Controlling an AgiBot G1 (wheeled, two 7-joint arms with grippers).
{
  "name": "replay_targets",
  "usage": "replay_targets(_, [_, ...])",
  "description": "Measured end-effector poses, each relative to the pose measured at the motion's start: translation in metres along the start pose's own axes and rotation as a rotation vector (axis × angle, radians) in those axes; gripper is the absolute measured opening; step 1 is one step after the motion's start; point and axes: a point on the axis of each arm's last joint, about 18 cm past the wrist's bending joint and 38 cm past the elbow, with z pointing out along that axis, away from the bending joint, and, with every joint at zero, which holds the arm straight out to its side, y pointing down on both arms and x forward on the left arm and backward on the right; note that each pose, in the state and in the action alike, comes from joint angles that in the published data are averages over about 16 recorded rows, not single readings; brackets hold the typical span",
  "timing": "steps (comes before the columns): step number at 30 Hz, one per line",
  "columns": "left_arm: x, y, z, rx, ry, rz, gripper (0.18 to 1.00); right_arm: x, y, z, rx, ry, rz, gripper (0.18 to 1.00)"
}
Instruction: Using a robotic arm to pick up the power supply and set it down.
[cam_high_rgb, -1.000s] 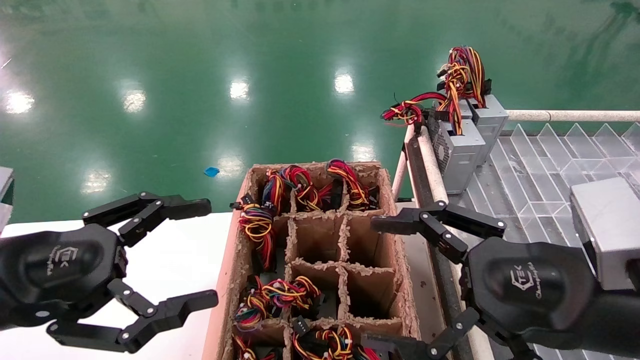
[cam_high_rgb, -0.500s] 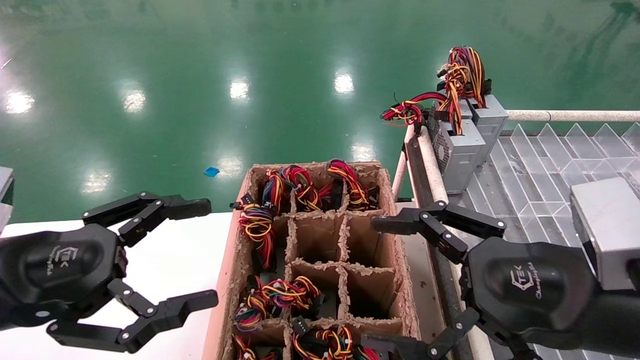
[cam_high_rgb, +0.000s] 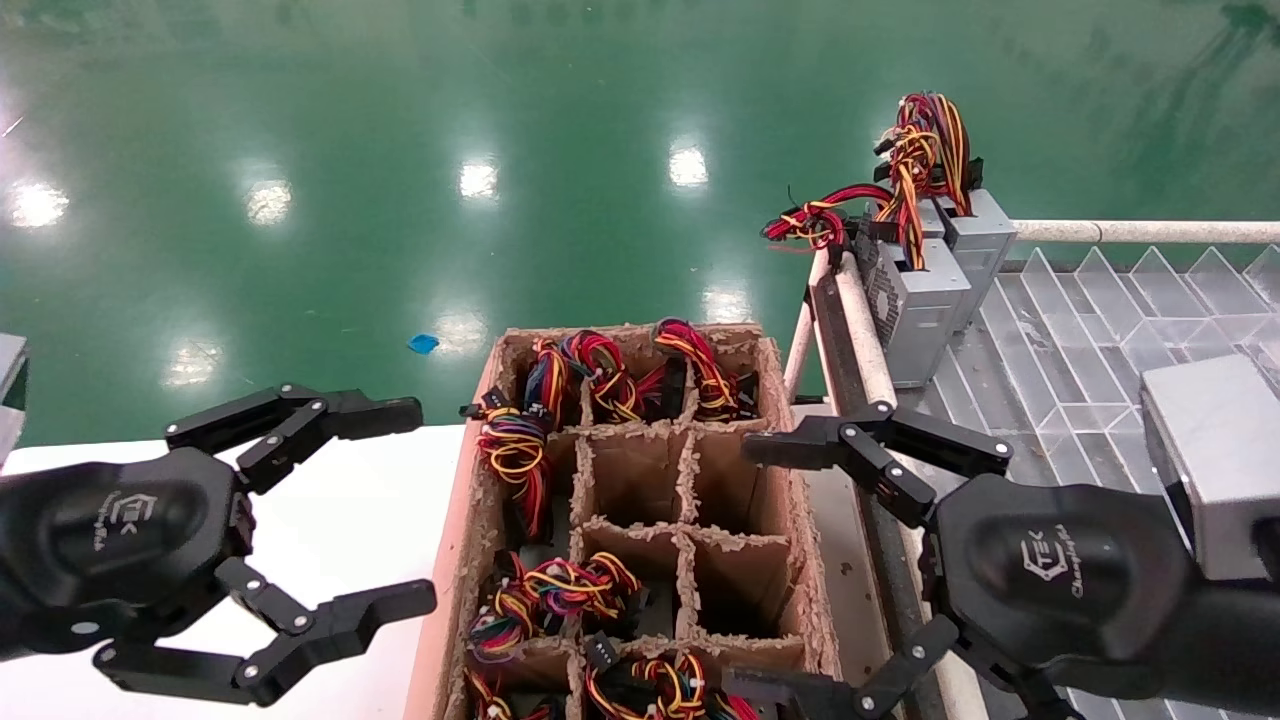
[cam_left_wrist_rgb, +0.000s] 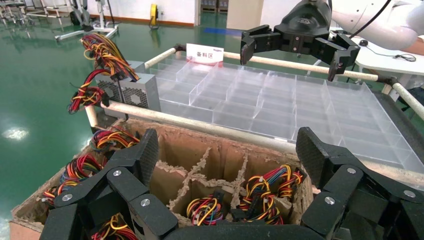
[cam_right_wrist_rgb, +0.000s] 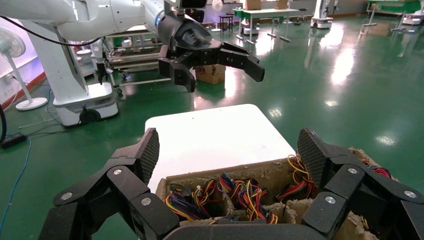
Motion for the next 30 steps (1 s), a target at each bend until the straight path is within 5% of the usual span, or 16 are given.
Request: replay_targets(30, [0.0, 0.0, 0.0, 0.0, 0.0, 0.0, 1.001, 0.0, 0.0, 0.0, 0.0, 0.0, 0.0, 1.0])
